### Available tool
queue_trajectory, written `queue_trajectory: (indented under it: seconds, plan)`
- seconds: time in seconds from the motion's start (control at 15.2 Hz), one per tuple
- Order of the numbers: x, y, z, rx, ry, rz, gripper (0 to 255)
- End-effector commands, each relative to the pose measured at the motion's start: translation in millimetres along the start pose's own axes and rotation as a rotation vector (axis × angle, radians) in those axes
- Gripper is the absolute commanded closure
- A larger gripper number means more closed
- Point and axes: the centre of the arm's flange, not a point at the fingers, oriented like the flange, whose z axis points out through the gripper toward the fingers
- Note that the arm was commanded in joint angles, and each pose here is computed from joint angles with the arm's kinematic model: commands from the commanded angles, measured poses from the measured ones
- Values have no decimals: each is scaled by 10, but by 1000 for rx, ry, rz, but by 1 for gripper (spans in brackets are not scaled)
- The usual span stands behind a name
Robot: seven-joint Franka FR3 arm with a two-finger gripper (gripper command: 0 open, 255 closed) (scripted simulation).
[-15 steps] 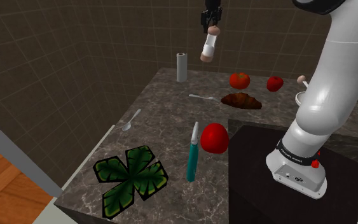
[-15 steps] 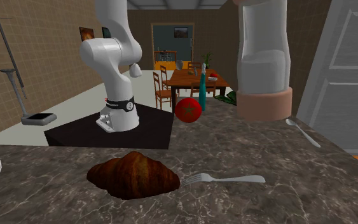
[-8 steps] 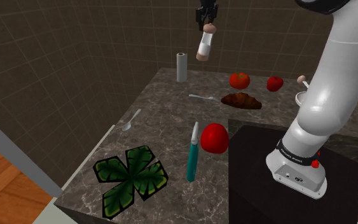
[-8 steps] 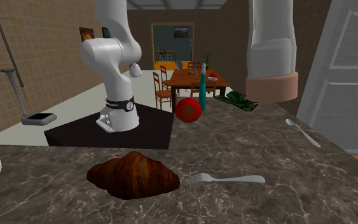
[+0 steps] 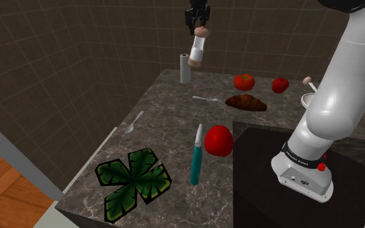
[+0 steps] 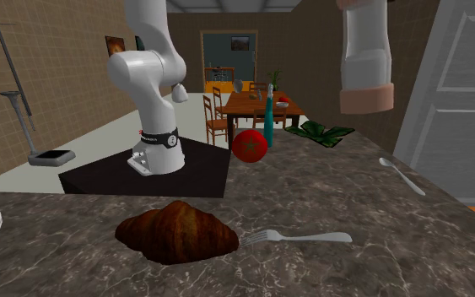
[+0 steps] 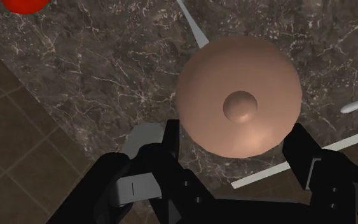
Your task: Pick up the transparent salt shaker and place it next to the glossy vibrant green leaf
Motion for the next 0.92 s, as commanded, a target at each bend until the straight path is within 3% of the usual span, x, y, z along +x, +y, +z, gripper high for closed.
queue_trajectory:
  seconds: [0.0,0.86]
  plan:
    - [-2,-307,-20,0,0,2,255]
    - [-77,-2016,-139,0,0,2,255]
